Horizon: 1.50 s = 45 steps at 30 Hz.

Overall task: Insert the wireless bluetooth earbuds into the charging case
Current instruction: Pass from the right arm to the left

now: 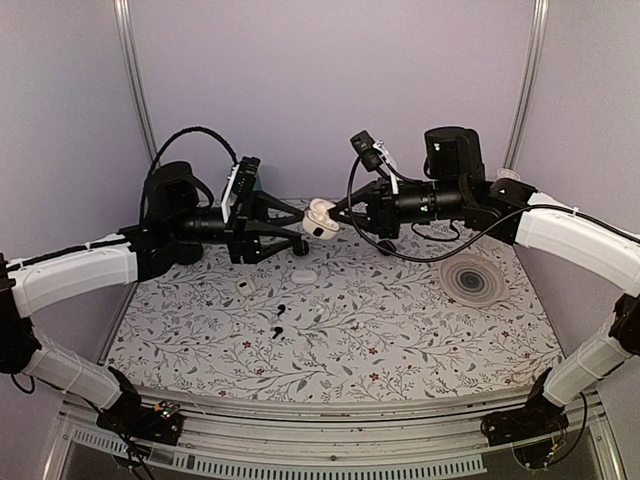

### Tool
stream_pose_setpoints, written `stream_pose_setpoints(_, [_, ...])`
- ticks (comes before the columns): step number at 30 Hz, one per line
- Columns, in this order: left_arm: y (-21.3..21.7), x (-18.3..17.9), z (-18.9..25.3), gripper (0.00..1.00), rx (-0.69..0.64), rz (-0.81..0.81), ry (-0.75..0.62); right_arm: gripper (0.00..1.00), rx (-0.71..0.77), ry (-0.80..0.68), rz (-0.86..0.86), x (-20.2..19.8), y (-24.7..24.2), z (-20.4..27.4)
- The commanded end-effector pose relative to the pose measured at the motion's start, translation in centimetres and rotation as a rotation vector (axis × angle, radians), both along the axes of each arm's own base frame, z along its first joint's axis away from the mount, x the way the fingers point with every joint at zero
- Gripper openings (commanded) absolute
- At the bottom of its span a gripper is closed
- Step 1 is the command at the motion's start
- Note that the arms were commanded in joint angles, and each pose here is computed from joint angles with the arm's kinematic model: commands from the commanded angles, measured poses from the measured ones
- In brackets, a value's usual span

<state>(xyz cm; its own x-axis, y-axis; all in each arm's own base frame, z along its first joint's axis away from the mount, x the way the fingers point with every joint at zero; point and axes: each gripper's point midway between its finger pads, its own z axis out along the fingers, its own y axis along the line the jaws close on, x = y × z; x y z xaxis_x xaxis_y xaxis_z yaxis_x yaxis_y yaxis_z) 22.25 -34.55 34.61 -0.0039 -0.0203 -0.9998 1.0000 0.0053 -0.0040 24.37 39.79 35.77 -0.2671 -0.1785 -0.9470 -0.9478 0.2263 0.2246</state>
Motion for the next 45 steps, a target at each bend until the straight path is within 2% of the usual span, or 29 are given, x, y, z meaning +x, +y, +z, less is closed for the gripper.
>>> stream_pose_setpoints(1, [-0.6, -0.8, -1.0, 0.52, 0.06, -0.015, -0.074, 0.03, -0.012, -0.044, 0.056, -2.2, -0.2, 1.4])
stream_pose_setpoints(8, [-1.8, -1.5, -1.7, 0.46, 0.1, -0.033, -0.087, 0.04, -0.021, -0.092, 0.053, -2.5, 0.2, 1.7])
stream_pose_setpoints(15, [-2.6, -2.3, -1.8, 0.32, 0.114, -0.071, -0.068, 0.04, -0.058, -0.104, 0.032, -2.0, 0.4, 1.2])
stream_pose_setpoints(22, [-3.0, -3.0, -1.6, 0.35, 0.098, -0.083, -0.068, 0.04, -0.08, -0.108, 0.022, -1.8, 0.5, 0.7])
stream_pose_setpoints(35, [-2.7, -3.1, -1.5, 0.3, 0.092, -0.07, -0.058, 0.04, -0.098, -0.123, 0.005, -1.6, 0.2, 0.4])
stream_pose_setpoints(45, [-2.1, -3.3, -1.0, 0.31, 0.075, -0.048, -0.076, 0.04, -0.097, -0.134, -0.015, -1.5, -0.1, 0.5])
